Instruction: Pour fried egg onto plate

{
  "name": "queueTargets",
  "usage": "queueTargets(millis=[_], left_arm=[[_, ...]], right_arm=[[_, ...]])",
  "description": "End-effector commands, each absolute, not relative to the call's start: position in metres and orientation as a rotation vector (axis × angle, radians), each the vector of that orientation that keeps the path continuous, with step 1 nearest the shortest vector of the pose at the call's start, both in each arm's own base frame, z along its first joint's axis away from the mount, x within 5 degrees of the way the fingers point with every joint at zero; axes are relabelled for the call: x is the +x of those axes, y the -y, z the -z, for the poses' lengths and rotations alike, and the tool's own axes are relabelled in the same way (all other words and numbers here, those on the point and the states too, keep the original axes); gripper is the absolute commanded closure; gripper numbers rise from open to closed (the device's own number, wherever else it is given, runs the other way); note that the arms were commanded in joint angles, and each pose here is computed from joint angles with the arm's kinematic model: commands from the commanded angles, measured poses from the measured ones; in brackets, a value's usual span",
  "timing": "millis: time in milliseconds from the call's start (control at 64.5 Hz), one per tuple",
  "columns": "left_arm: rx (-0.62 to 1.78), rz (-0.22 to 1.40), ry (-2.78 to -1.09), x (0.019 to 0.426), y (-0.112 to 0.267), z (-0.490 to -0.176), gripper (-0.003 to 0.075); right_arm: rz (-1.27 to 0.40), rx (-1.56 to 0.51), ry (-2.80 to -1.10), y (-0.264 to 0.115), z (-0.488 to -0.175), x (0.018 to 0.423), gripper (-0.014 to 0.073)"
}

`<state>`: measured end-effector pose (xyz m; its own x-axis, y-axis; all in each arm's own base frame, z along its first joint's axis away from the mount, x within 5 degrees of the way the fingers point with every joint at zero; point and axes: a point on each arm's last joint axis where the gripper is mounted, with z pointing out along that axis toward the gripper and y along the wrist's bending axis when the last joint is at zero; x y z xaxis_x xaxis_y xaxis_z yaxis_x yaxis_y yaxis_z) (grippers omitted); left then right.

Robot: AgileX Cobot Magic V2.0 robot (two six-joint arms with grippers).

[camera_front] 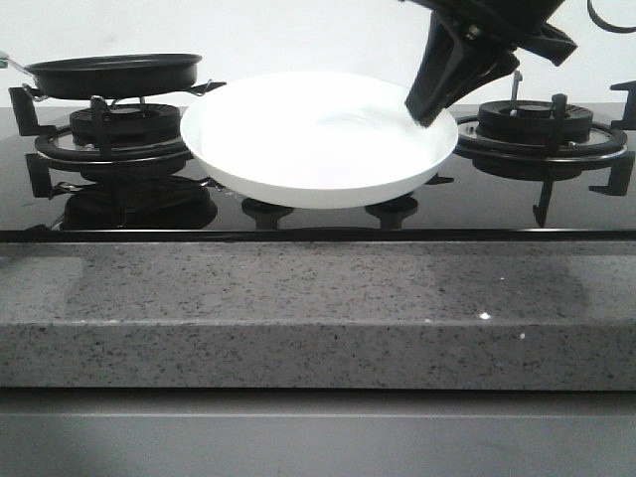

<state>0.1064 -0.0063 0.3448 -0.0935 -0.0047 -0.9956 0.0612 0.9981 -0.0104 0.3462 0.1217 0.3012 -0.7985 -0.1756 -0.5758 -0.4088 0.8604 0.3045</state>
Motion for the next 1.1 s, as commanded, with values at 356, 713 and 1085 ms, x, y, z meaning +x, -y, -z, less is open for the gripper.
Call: queueTargets(millis=[356, 713, 1085], left_arm=[[-0.292, 0.298, -1.726, 0.161, 0.001, -0.359, 0.0347], [-0.661, 0.337, -1.863, 0.243, -0.052, -0.356, 0.0353], [-0.637, 0.797, -1.965, 0.320, -0.062, -0.349, 0.0356]], right_arm=[[-0.593, -0.396, -2.362, -0.121, -0.332, 0.341, 0.0652], [-0.593, -0.396, -2.362, -0.121, -0.332, 0.341, 0.0652], [-0.593, -0.396, -2.362, -0.121, -0.332, 0.341, 0.0652]])
